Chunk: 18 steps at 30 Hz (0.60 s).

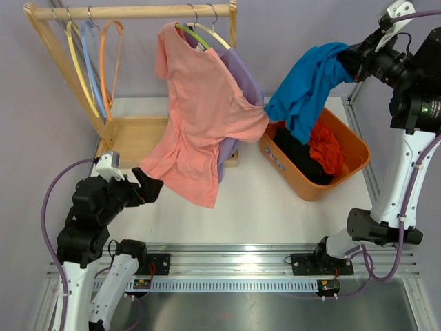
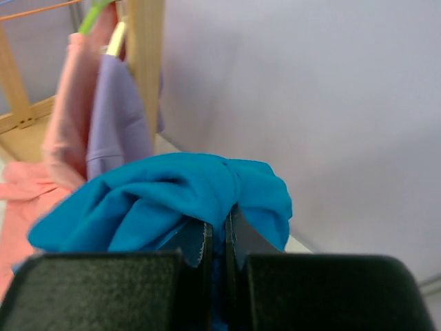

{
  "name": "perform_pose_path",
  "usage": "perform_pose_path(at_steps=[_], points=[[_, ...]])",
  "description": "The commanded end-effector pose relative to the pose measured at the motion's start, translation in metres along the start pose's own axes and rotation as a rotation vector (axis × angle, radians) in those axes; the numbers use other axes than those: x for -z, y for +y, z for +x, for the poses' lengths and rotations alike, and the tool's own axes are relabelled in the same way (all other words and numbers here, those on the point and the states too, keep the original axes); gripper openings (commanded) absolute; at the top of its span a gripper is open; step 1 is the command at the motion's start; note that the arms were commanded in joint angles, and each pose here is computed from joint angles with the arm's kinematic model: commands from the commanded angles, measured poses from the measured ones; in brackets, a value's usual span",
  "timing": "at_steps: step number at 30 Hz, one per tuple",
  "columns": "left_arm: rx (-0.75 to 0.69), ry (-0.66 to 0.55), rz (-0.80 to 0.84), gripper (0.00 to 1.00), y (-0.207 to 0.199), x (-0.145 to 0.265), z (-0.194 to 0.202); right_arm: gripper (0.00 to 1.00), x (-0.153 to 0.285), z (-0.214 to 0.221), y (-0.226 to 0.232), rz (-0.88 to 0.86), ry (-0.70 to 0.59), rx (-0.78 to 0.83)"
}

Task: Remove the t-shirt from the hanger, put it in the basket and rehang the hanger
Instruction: Place the tshirt into the basket

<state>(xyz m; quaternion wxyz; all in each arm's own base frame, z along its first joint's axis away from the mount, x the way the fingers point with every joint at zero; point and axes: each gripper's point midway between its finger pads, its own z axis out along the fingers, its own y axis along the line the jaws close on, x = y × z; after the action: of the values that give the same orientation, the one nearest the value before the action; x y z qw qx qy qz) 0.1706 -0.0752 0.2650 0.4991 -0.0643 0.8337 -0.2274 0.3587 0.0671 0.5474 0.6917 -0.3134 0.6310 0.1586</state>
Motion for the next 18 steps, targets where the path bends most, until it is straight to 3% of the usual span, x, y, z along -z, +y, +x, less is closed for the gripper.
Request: perform_pose_path(at_steps=[1, 7, 10, 18], points=[[-0.040, -0.064, 0.074, 0.99, -0.016, 0.001, -0.020, 0.00, 0.003, -0.028, -0.028, 0.089, -0.079, 0.031], [-0.029, -0.071, 0.073, 0.99, -0.015, 0.001, -0.018, 0.00, -0.008, 0.007, -0.068, 0.177, -0.015, 0.008], [-0.024, -0.073, 0.077, 0.99, -0.015, -0.001, -0.017, 0.00, -0.021, 0.047, -0.074, 0.153, 0.043, -0.036], [-0.025, -0.073, 0.065, 0.99, -0.013, -0.001, -0.018, 0.00, -0.032, 0.217, -0.074, 0.130, 0.349, -0.177]])
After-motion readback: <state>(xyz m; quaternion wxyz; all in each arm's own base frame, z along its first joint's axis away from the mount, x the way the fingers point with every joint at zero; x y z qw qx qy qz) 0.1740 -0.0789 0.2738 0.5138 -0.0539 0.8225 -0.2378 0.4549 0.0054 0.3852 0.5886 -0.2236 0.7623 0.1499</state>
